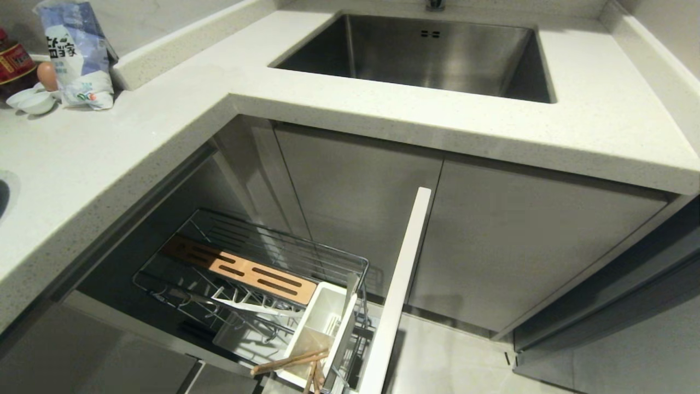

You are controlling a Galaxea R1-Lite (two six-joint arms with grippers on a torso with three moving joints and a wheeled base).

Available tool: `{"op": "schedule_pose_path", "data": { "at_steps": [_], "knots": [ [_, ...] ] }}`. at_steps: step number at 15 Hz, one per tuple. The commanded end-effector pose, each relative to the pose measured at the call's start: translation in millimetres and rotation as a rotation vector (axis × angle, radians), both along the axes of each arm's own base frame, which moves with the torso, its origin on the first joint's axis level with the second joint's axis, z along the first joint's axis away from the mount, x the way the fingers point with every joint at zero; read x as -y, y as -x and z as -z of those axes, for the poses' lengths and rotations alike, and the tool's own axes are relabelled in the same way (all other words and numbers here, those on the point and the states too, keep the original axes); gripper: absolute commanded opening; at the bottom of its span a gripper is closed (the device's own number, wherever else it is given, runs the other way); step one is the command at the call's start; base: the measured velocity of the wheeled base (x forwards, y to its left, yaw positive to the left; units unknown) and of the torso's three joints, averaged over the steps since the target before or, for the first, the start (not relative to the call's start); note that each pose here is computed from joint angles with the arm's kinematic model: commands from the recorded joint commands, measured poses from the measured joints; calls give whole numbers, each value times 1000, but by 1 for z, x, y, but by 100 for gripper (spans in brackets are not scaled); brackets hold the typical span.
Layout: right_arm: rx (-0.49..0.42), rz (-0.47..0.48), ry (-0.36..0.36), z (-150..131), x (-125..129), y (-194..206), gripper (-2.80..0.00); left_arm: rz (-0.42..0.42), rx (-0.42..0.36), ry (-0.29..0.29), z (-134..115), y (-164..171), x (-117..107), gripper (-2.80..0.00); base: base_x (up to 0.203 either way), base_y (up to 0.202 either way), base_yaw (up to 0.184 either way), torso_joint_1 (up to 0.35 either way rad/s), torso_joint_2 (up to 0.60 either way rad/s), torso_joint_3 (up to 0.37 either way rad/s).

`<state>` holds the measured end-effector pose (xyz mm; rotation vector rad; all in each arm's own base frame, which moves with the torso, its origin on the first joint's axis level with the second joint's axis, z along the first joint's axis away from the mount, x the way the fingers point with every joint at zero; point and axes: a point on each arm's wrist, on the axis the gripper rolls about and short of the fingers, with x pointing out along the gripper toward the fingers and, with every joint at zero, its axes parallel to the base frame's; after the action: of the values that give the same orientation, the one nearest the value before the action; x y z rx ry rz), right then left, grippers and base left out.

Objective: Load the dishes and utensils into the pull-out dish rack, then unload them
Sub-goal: Take the spoon out of the cupboard

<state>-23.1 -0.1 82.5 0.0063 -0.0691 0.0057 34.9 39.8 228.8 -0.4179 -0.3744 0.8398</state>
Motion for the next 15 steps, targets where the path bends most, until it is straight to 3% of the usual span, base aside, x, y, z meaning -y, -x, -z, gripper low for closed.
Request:
{"op": "schedule_pose_path", "data": {
  "at_steps": [1,5,6,12,15],
  "knots": [
    [-22,-1,0,6,0,-2,-280,1,0,5,2,0,0,-280,0,0,0,0,0,0],
    [-22,-1,0,6,0,-2,-280,7,-1,6,2,0,0,-280,0,0,0,0,0,0],
    [-22,-1,0,6,0,-2,-280,7,1,4,1,0,0,0,0,0,0,0,0,0],
    [-22,-1,0,6,0,-2,-280,6,8,-3,0,1,1,0,0,0,0,0,0,0],
    [-22,-1,0,6,0,-2,-280,1,41,-43,-6,7,8,0,0,0,0,0,0,0]
  ]
}}
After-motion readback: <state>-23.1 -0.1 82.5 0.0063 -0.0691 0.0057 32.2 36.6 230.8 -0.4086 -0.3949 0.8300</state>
